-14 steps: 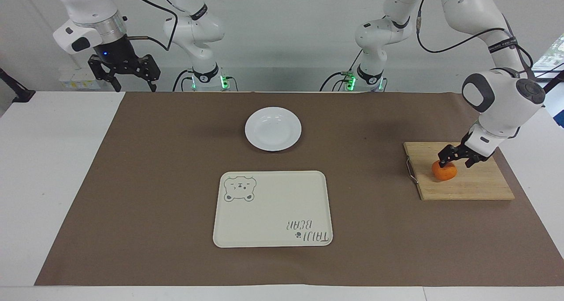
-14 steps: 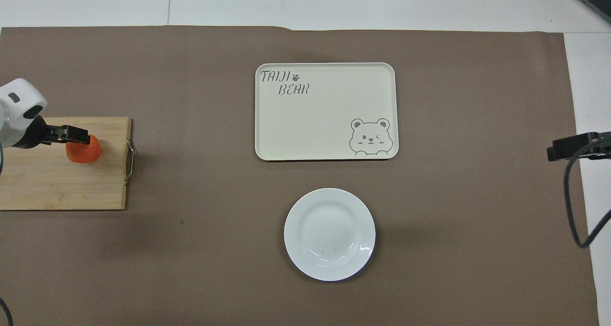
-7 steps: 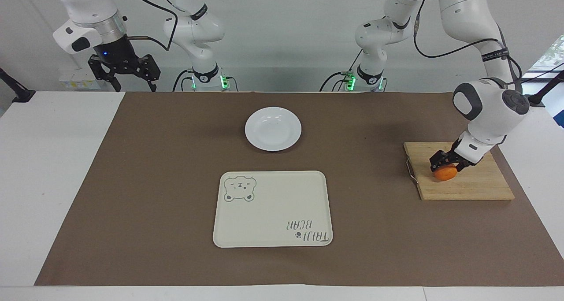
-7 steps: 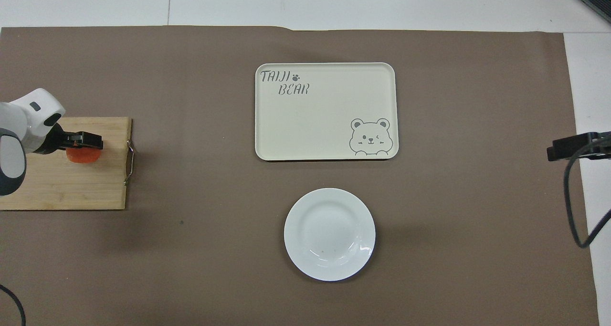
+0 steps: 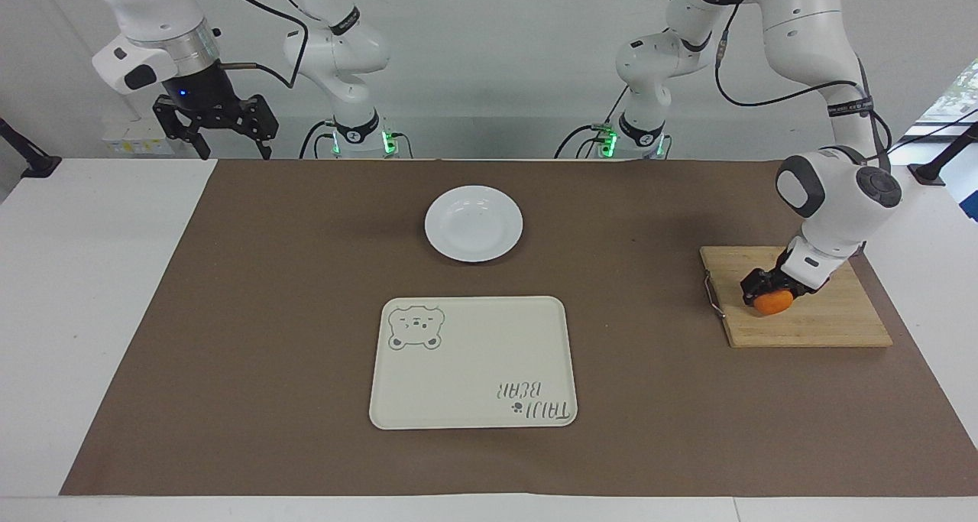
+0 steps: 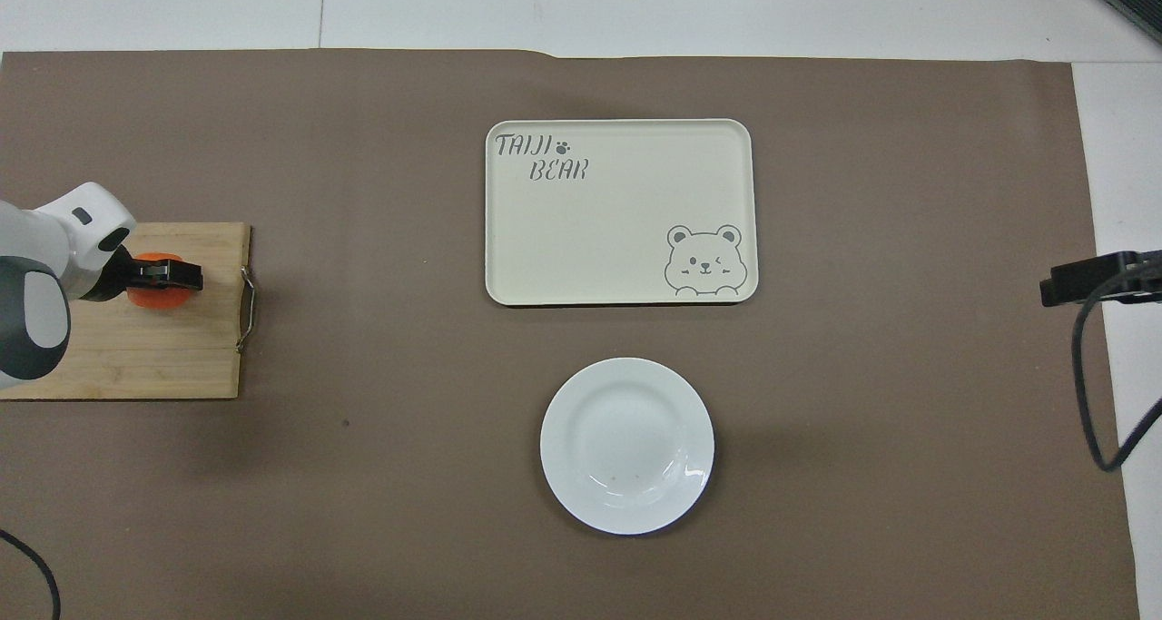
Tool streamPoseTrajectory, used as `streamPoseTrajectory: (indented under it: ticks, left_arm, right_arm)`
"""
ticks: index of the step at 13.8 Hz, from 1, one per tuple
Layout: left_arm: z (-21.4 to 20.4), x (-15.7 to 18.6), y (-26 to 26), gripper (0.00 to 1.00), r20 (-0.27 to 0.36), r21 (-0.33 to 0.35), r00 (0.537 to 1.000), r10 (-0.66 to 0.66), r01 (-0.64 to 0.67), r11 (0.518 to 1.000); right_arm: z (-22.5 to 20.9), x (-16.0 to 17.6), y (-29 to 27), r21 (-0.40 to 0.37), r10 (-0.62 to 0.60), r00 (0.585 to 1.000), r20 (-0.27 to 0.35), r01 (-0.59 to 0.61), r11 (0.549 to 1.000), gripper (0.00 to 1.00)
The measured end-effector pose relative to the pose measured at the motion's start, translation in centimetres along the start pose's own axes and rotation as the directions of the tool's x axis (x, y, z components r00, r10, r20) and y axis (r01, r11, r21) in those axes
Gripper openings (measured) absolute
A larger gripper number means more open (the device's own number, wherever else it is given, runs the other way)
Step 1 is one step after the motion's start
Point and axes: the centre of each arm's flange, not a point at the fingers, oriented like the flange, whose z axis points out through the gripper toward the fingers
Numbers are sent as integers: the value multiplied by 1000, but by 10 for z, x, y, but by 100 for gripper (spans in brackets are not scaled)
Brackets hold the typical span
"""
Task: Place orange and plate with both arms
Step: 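Close the left gripper around the orange, then lift the orange with the left gripper and carry it over the plate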
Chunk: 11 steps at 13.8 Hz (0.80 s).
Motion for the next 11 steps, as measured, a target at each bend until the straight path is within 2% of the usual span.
streamPoseTrajectory:
  ticks: [2,6,11]
  left_arm:
    - [0,0,0,84,0,0,1000,1,-1,1000]
    - [-5,2,2,84,28,-7,1000,4,-4,1000]
    - [-62,23,9,84,65,-20,998,24,-23,1000]
  right_arm:
    - [0,0,0,0,0,1000,0,0,1000,100]
    - [0,0,0,0,0,1000,1,0,1000,100]
    - [1,0,0,0,0,1000,2,0,1000,100]
